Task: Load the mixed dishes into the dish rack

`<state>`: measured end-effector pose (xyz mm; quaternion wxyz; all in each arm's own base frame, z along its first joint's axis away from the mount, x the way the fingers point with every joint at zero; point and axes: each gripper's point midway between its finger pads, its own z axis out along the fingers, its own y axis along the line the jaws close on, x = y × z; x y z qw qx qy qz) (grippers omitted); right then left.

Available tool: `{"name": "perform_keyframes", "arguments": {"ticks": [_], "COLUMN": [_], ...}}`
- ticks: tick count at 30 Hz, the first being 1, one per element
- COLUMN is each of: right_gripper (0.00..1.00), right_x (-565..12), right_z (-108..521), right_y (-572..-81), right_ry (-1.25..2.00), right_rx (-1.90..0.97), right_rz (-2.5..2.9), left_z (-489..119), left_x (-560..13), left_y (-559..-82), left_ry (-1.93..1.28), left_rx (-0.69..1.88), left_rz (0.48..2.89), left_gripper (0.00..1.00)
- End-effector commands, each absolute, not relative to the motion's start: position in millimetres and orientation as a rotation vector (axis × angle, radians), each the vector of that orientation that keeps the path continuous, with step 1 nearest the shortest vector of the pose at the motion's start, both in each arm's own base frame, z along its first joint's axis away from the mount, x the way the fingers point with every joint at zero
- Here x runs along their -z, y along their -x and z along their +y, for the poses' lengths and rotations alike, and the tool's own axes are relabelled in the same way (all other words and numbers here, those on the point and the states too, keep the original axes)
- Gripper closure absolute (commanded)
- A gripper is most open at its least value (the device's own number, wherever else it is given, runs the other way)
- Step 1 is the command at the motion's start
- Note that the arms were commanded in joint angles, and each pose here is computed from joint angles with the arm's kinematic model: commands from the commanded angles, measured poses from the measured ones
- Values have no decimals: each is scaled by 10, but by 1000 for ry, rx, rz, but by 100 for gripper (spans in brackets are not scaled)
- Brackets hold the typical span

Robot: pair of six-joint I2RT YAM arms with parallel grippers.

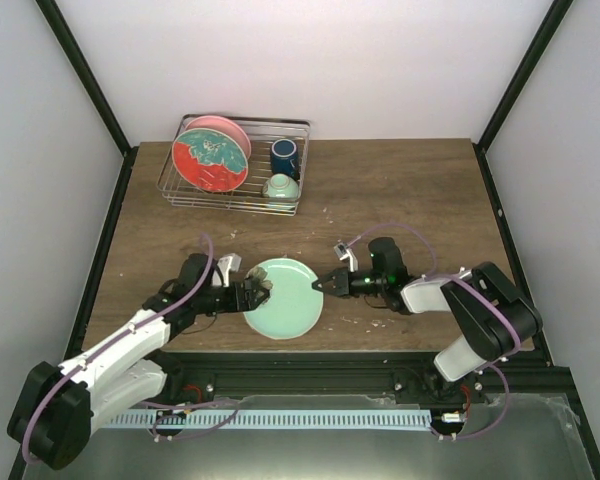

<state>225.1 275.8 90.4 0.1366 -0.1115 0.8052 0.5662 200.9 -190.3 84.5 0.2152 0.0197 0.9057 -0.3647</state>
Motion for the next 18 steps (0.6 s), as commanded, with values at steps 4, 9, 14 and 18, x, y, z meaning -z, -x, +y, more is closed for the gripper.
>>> {"name": "perform_keyframes", "arguments": {"ticks": [4, 9, 14, 18], "right_gripper": [99, 99, 95, 86], "right_x": [-1311, -1274, -1215, -1176], "right_z": [2877, 2881, 2876, 2857], "right_y": [-2275, -2269, -2261, -2240], "right_ry": [470, 474, 477, 479], "right_rx": [-1777, -1784, -1773, -1759], "right_rz": [2145, 2149, 2164, 2175], "left_z": [-2069, -2123, -2154, -2161], "left_x": [-1001, -1032, -1074, -1129], "left_y": [-1993, -1982, -1976, -1973], "left_ry": [-131, -142, -156, -163], "left_rx": [1122, 1164, 1186, 1197], "left_rz": [2442, 2431, 2422, 2408], "left_gripper": [35, 56, 70, 86]}}
